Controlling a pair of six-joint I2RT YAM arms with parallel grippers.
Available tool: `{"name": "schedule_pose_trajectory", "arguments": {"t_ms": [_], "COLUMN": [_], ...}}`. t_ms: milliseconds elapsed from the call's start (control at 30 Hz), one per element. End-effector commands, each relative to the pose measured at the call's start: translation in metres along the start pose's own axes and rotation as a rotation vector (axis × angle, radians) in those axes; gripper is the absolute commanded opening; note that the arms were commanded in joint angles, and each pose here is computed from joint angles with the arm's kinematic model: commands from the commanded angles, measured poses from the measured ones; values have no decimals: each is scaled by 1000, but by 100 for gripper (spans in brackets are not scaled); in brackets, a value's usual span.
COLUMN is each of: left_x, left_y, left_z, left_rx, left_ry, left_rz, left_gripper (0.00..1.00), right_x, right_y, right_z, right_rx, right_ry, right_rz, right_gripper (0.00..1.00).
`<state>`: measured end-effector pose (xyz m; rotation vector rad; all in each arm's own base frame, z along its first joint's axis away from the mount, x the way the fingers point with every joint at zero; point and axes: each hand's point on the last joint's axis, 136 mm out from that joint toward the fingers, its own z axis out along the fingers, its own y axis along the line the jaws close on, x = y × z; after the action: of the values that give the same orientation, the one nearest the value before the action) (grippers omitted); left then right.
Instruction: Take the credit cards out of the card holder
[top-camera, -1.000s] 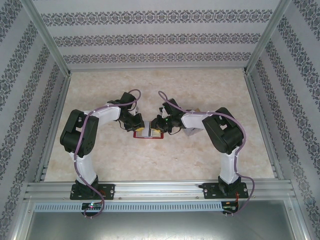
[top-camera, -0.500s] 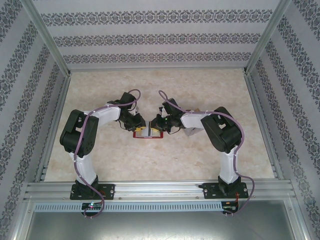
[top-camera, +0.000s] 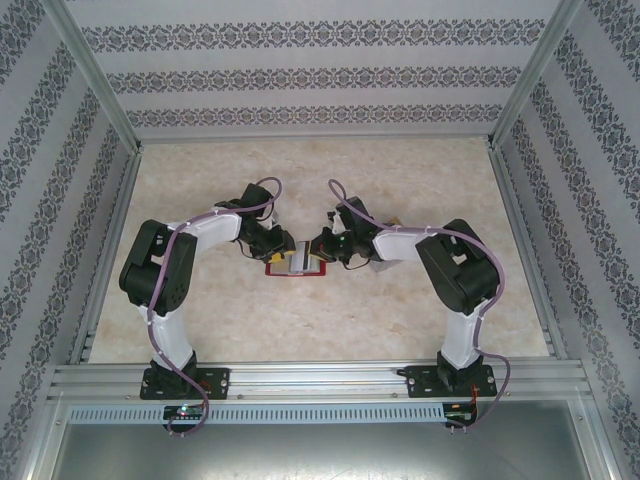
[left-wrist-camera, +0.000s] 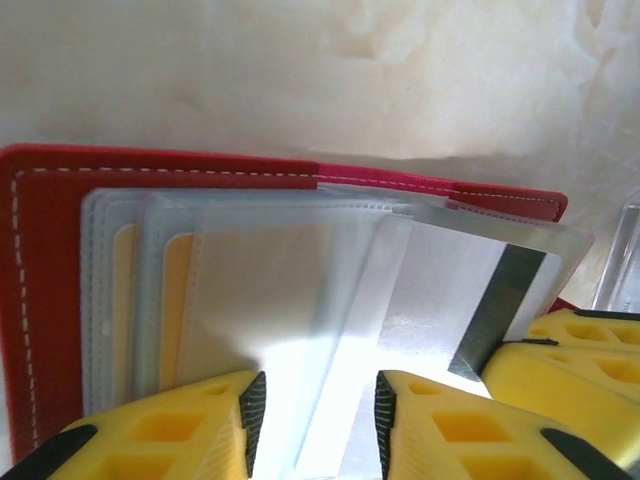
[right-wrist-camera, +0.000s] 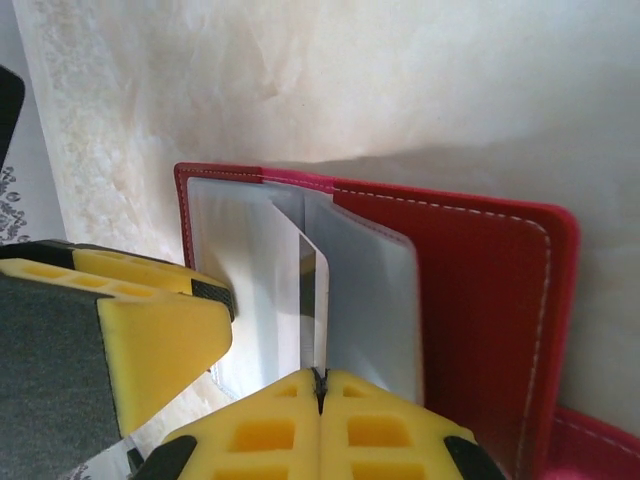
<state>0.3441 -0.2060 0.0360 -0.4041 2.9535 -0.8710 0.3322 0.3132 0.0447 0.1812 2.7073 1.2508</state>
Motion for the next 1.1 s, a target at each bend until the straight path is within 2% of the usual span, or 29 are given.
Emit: {"name": "schedule_pose_trajectory", "arguments": {"t_ms": [0, 300, 667, 867, 1000, 1067], "left_x": [1, -26, -17, -9, -5, -6], "left_y": [7, -58, -128, -155, -163, -157], "left_z": [2, -35, -93, -112, -119, -118], "left_rx": [-41, 170, 513, 672, 700, 660], "left_ry": [-3, -116, -179, -153, -151, -171], "left_rz": [-28, 67, 157, 204, 227, 216], "left_gripper": [41, 53, 79, 83, 83, 81], "right_x": [3, -1, -29, -36, -36, -39], "right_y": [7, 46, 78, 91, 96, 94], "right_z": [-15, -59, -110, -126, -130, -129], "right_rx": [-16, -164, -362, -437, -461, -453], "right_ry": [-4, -45, -115, -121, -116, -125], "right_rz": [-53, -156, -151, -156, -151, -143], "right_gripper": [0, 0, 0, 0, 0, 0]}}
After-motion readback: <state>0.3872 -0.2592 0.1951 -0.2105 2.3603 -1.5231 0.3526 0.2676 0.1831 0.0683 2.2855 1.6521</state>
